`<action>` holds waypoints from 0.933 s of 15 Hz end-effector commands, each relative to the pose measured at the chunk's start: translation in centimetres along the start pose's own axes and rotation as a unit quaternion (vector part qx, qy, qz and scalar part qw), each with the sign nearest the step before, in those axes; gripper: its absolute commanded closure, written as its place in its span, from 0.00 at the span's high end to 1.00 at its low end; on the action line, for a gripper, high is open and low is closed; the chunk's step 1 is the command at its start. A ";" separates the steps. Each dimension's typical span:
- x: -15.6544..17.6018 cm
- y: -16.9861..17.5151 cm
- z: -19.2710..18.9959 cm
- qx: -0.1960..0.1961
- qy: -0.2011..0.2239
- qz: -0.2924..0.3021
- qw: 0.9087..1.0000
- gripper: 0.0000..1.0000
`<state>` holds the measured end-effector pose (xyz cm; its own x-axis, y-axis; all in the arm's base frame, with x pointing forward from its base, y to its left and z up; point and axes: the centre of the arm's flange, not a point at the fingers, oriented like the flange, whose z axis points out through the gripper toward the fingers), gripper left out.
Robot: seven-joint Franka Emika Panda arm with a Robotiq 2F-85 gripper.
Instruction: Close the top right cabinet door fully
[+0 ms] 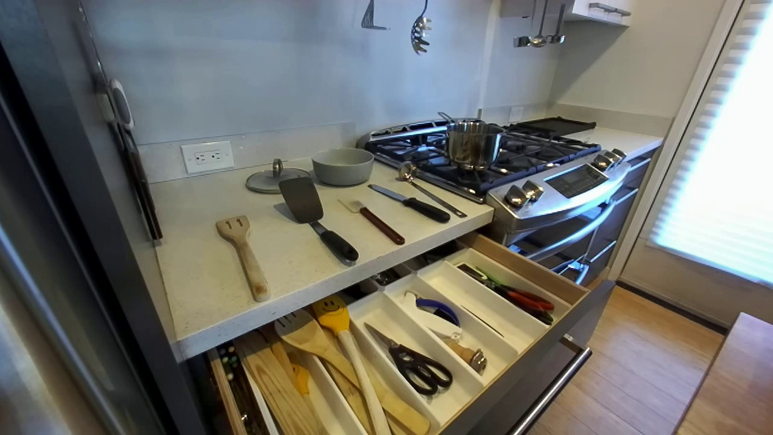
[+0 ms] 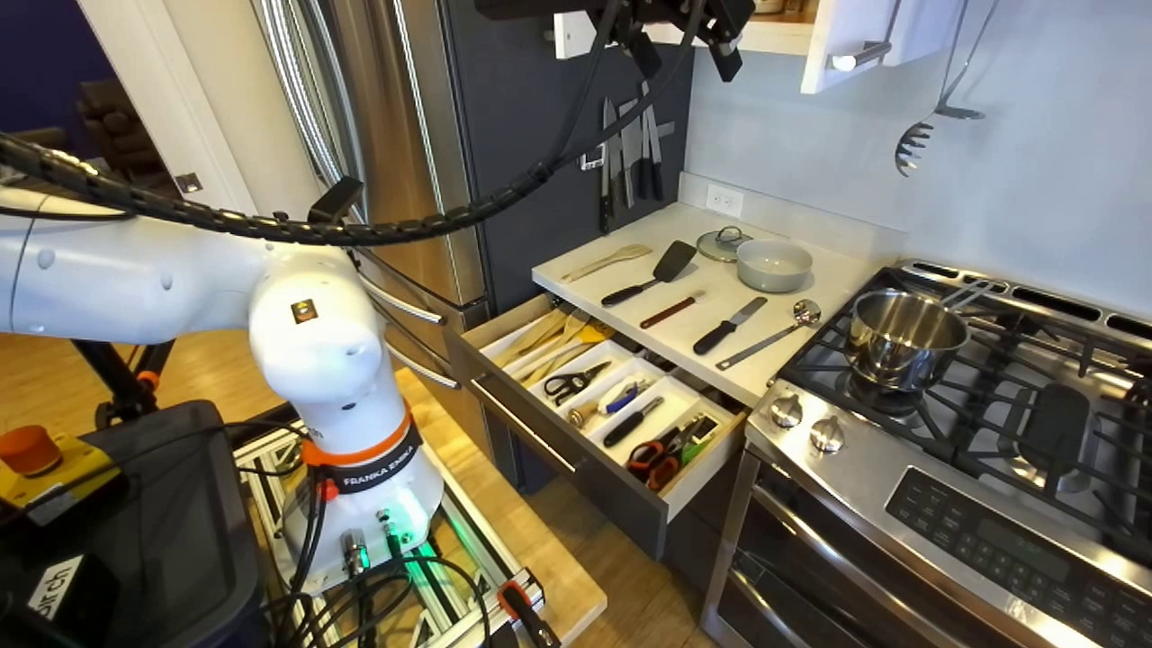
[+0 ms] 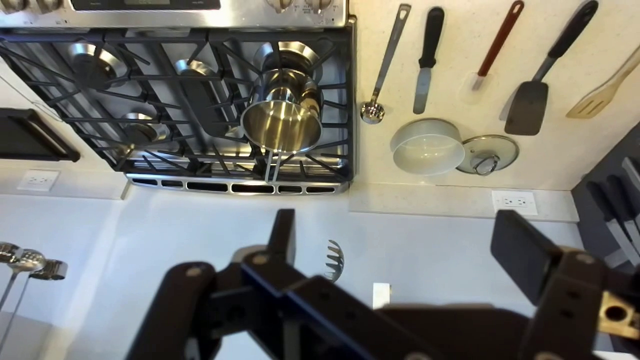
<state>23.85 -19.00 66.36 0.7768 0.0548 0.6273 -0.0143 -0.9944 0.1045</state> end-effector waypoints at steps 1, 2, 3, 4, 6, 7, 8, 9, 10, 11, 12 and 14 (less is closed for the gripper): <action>3.1 -0.1 1.2 0.027 0.036 0.007 0.999 1.00; 4.6 0.0 1.5 0.042 0.049 0.008 0.998 1.00; 7.2 0.3 2.1 0.047 0.065 0.001 0.997 1.00; 9.3 0.4 2.5 0.056 0.078 -0.002 0.995 1.00; 13.3 0.5 3.2 0.066 0.098 -0.003 0.993 1.00; 15.4 0.6 3.4 0.063 0.110 -0.004 0.992 1.00; 17.3 0.8 3.8 0.061 0.120 0.000 0.991 1.00; 18.8 1.2 3.9 0.050 0.131 0.014 0.990 1.00; 19.8 1.5 4.2 0.040 0.137 0.026 0.989 1.00; 20.4 2.0 4.9 0.040 0.136 0.032 0.989 1.00; 21.1 2.4 5.2 0.050 0.136 0.032 0.989 1.00; 22.2 3.1 6.2 0.071 0.134 0.042 0.988 1.00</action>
<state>42.15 -19.24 74.71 0.5795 0.0055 0.8150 0.0106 -0.9999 -0.0008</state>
